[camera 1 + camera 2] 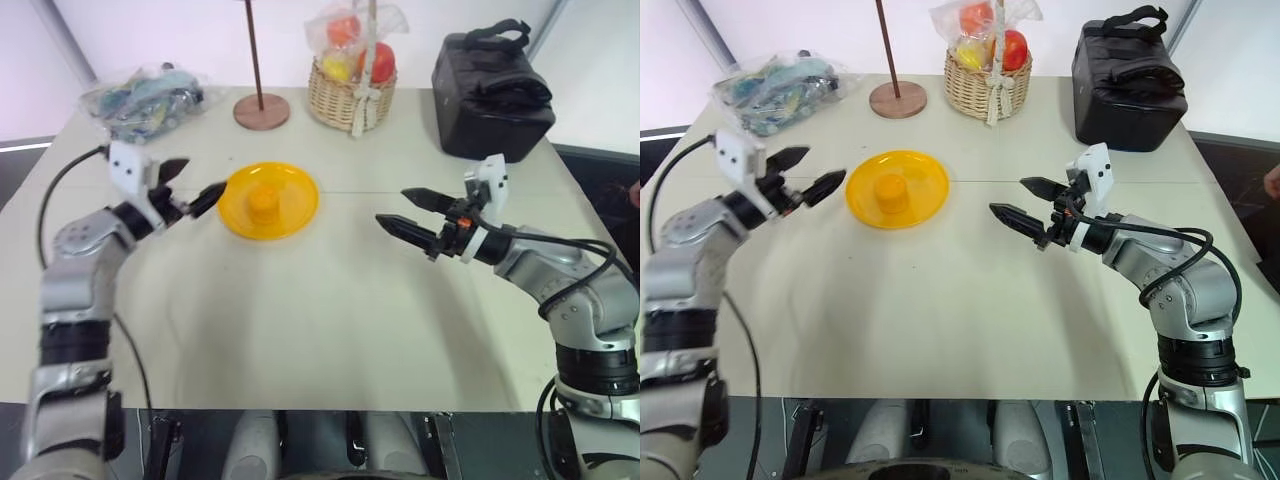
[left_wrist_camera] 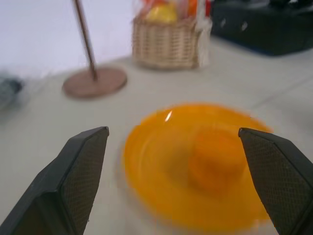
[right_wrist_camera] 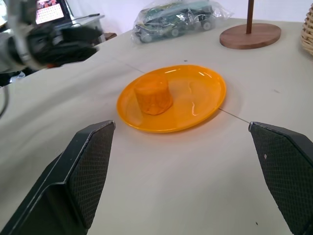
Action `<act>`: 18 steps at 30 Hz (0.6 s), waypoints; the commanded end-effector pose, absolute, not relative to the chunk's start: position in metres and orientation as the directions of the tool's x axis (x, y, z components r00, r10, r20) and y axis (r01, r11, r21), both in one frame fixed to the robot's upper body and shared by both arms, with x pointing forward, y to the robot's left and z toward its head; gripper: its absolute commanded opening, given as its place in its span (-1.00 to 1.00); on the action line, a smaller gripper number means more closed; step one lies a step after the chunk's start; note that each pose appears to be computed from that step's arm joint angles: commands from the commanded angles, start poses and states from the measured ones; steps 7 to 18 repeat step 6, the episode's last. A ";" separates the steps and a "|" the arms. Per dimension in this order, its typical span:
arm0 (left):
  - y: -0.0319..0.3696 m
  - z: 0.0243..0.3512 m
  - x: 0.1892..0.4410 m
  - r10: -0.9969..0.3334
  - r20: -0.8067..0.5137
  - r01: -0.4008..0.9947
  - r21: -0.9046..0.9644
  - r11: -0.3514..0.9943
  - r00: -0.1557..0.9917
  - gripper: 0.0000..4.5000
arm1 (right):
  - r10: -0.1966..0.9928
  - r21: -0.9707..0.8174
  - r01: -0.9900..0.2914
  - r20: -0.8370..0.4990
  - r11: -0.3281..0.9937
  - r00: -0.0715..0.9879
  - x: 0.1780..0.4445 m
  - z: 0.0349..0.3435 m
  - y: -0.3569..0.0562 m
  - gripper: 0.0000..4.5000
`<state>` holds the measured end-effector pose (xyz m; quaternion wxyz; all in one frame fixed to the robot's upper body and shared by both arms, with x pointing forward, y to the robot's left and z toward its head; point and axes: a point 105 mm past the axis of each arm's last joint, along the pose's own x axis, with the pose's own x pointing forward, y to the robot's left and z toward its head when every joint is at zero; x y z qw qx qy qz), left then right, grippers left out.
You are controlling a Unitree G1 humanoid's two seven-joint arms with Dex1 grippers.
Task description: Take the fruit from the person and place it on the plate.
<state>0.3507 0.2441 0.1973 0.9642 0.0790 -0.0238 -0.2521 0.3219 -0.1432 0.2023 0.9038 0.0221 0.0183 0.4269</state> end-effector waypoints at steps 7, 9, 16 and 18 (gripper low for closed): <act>0.264 0.203 0.314 -0.412 -0.009 0.408 0.154 0.900 0.911 0.98 | 0.777 0.028 -0.777 0.006 0.629 0.629 0.333 0.203 -0.147 1.00; 0.264 0.203 0.314 -0.412 -0.009 0.408 0.154 0.900 0.911 0.98 | 0.777 0.028 -0.777 0.006 0.629 0.629 0.333 0.203 -0.147 1.00; 0.264 0.203 0.314 -0.412 -0.009 0.408 0.154 0.900 0.911 0.98 | 0.777 0.028 -0.777 0.006 0.629 0.629 0.333 0.203 -0.147 1.00; 0.264 0.203 0.314 -0.412 -0.009 0.408 0.154 0.900 0.911 0.98 | 0.777 0.028 -0.777 0.006 0.629 0.629 0.333 0.203 -0.147 1.00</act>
